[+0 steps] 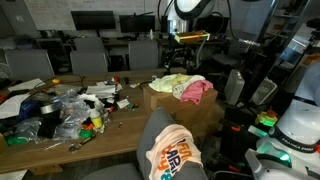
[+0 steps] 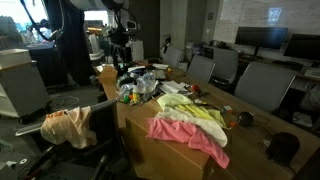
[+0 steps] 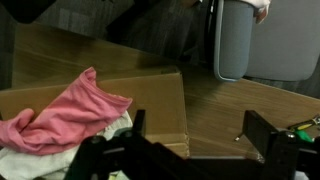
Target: Remove all the clothes from the top of the box and hang them on the chair
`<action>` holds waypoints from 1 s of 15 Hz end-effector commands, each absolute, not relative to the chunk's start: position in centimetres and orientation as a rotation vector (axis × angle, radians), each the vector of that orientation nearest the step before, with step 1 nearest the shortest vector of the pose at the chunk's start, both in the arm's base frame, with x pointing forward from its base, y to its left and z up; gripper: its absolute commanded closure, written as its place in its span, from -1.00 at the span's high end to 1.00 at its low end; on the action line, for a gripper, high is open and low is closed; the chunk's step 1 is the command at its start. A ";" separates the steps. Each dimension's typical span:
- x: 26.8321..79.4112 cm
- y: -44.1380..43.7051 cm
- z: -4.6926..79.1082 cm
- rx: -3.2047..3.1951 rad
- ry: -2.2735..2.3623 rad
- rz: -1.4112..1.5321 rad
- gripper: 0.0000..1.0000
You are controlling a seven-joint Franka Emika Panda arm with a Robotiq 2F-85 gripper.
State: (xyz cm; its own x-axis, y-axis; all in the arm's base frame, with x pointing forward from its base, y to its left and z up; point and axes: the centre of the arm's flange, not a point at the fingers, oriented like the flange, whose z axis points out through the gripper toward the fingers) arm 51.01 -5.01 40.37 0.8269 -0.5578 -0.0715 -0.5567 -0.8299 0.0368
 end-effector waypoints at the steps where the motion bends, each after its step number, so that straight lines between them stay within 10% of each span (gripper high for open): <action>1: 49.4 -5.1 38.1 2.931 -1.087 -0.124 1.00; 15: 44.8 -8.1 27.1 2.751 -1.400 -0.356 1.00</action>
